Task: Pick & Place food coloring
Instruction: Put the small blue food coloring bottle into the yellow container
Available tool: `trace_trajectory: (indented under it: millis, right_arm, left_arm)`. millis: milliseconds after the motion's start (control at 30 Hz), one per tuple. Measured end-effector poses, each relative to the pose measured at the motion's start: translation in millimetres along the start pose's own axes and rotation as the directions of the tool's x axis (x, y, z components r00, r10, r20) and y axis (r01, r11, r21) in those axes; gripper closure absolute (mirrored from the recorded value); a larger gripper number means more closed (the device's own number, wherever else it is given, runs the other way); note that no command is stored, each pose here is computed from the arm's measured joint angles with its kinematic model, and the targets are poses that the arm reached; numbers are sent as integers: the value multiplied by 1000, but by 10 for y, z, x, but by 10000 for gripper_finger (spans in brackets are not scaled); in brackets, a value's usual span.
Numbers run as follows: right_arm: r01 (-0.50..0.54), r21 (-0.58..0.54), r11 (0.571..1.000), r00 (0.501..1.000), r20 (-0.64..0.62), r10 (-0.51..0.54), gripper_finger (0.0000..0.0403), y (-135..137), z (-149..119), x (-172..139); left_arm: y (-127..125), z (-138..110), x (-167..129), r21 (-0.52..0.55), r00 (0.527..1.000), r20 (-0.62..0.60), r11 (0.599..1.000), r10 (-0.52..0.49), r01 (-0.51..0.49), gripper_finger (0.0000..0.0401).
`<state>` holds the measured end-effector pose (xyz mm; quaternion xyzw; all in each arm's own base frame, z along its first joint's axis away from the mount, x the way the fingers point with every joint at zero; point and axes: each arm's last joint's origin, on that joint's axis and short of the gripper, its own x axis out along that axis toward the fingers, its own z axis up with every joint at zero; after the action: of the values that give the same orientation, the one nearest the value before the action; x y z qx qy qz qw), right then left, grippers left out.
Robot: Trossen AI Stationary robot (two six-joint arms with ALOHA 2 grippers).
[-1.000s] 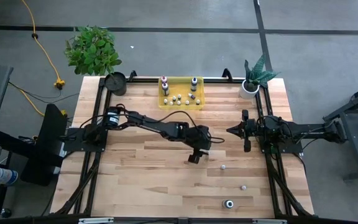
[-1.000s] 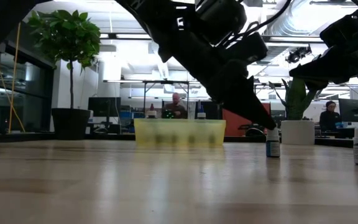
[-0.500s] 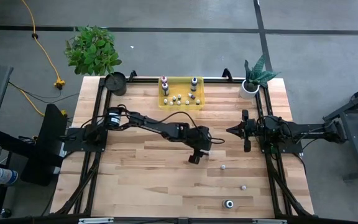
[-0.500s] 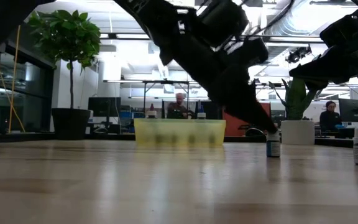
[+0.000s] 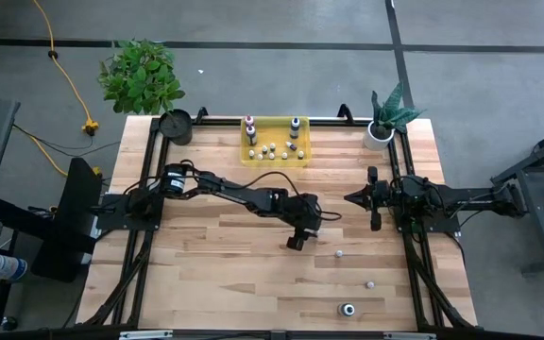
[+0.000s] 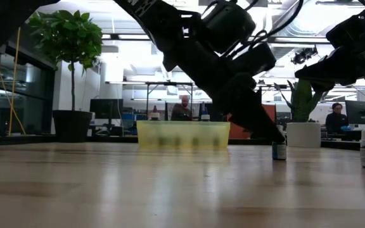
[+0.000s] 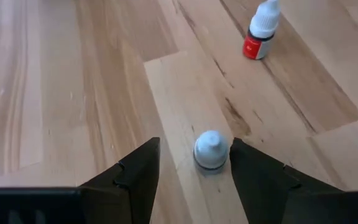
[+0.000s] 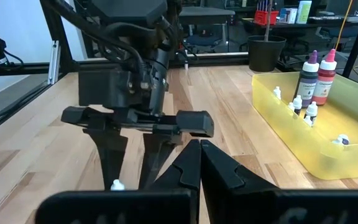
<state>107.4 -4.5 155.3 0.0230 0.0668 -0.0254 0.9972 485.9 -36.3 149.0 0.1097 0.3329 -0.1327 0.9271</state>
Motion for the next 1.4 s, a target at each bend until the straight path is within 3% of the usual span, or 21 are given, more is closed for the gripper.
trace_trajectory:
  millis: [567, 1233, 1400]
  right_arm:
    - [-1, 0, 1000, 1000, 0, 1, 402, 0, 0, 0]
    - [0, 0, 1000, 1000, 0, 0, 402, 0, -1, 0]
    - [0, 0, 1000, 1000, 0, 0, 402, 0, -1, 0]
  left_arm:
    - [-9, 12, -1, -50, 1000, 16, 998, -24, 25, 223]
    - [-8, 18, -6, -76, 1000, 17, 997, -23, 25, 357]
    - [-5, 21, -10, -85, 1000, 16, 996, -16, 17, 368]
